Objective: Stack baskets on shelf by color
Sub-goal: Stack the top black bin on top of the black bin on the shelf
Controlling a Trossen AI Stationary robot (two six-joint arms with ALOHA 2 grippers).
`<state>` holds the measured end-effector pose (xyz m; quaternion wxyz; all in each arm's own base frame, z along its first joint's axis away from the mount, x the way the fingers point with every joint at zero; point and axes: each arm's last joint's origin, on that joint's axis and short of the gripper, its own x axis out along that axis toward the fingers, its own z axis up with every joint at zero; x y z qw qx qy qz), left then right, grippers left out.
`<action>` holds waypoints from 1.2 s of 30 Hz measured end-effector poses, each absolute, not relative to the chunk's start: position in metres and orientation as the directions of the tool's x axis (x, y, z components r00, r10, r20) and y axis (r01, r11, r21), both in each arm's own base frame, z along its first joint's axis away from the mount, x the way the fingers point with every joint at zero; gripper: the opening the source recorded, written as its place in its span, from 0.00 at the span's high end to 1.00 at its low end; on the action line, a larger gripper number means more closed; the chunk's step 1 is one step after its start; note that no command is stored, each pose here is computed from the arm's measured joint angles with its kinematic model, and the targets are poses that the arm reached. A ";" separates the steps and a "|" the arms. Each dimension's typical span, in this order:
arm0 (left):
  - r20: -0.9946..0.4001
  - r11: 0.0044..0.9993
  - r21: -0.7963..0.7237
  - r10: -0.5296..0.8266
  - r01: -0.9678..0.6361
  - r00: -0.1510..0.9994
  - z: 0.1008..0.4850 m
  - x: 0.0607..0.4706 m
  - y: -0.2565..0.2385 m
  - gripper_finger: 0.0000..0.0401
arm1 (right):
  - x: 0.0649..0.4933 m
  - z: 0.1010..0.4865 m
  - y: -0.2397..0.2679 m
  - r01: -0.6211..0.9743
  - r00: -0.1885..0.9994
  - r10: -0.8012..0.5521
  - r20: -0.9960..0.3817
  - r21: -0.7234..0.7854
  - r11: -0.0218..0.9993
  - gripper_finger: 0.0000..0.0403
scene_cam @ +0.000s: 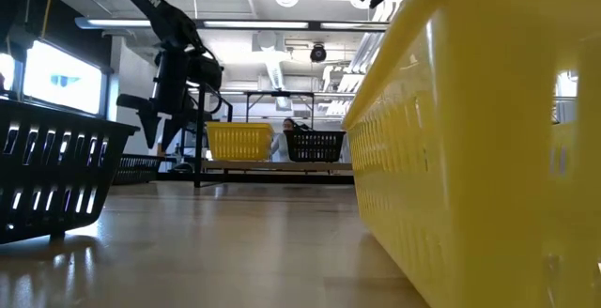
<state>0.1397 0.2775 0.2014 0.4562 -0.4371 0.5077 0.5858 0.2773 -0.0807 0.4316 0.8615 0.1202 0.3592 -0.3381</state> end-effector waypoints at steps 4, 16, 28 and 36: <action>-0.975 -0.068 0.197 0.092 -0.978 -0.203 0.201 0.140 0.278 0.70 | 0.277 0.432 -0.081 0.669 0.514 -0.496 -0.700 -0.035 0.743 0.65; -0.969 -0.049 0.230 0.075 -0.972 -0.234 0.190 0.142 0.269 0.70 | 0.277 0.432 -0.081 0.669 0.514 -0.496 -0.700 -0.035 0.743 0.65; -0.975 -0.054 0.218 0.029 -0.974 -0.220 0.190 0.142 0.265 0.70 | 0.277 0.432 -0.081 0.669 0.514 -0.496 -0.699 -0.035 0.743 0.65; -0.979 -0.045 0.206 -0.004 -0.978 -0.206 0.186 0.151 0.260 0.71 | 0.277 0.432 -0.081 0.669 0.514 -0.496 -0.699 -0.035 0.742 0.65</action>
